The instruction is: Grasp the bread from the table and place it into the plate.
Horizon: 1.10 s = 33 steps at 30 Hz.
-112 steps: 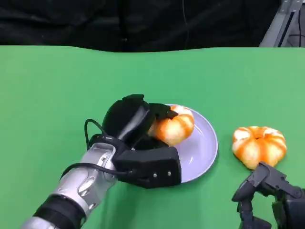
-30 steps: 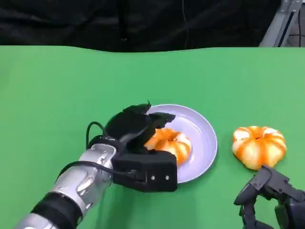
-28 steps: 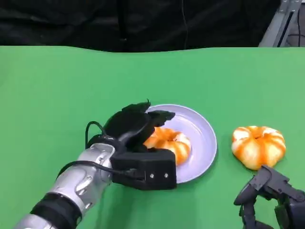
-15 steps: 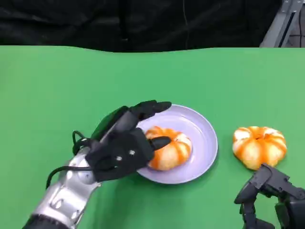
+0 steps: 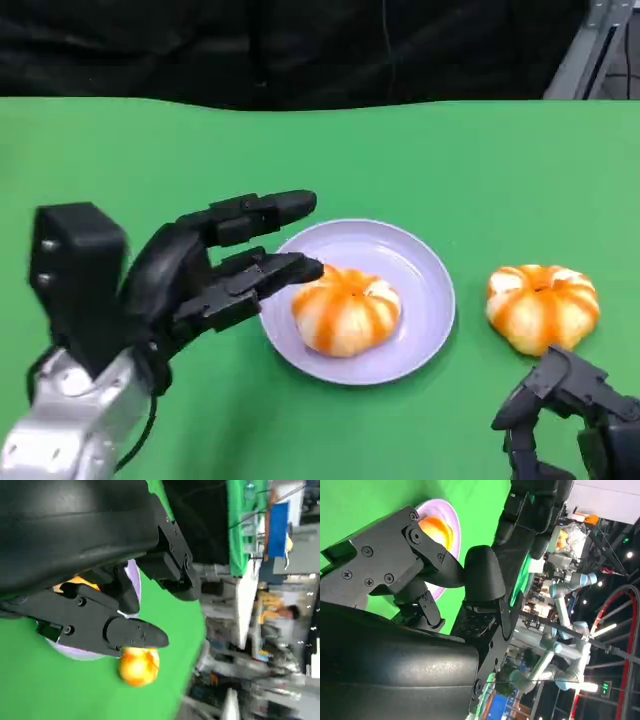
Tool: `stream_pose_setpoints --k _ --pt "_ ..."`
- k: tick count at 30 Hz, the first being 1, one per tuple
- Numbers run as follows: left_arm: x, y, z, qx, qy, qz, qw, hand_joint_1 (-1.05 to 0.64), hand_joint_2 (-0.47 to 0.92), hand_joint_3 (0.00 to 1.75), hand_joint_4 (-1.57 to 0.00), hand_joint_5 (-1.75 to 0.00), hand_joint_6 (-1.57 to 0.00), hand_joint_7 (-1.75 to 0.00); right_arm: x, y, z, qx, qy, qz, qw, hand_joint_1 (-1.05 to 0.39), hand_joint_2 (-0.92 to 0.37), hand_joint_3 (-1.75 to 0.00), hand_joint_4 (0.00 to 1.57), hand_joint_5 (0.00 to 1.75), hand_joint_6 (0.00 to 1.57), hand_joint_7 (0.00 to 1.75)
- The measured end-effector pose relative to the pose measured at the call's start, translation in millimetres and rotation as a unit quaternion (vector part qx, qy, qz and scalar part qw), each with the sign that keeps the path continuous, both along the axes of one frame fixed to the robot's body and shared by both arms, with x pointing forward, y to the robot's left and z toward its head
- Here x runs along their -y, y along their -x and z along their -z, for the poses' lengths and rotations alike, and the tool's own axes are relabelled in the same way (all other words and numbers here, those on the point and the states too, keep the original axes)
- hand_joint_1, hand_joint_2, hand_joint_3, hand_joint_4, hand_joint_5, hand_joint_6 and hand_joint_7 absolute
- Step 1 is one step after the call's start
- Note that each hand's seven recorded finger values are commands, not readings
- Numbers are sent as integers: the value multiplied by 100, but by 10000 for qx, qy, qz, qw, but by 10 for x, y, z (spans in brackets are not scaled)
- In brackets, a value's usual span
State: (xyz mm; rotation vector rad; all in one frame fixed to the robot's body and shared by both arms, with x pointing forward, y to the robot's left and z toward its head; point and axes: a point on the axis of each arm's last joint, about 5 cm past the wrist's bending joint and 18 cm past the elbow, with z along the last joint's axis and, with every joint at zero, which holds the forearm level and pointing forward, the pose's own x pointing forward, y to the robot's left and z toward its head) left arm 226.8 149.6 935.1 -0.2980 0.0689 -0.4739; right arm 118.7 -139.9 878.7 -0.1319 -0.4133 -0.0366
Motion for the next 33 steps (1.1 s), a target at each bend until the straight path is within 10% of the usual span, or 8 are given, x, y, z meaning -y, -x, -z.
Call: stream_pose_setpoints --k 7,12,15,33 --pt "-308 418 -56 -500 609 -52 9969 14 64 144 -58 -125 -100 -18 12 -13 6 25 -23 -32 10000 -13 -48 -128 85 175 75 154" --pt "-416 613 -37 -925 1172 -51 9888 10 57 152 -70 -166 -83 -129 9 -14 9 54 -30 -41 10000 -12 -48 -129 84 175 74 154" --pt "-481 704 -44 -1027 1256 -71 9867 12 57 161 -94 -173 -92 -161 9 -12 12 41 -28 -40 10000 -12 -47 -129 85 175 75 154" --pt "-728 815 194 -860 1501 136 9848 -3 57 155 -115 -175 -97 -175 32 -38 44 80 -7 -66 9999 -12 -48 -128 83 175 74 153"
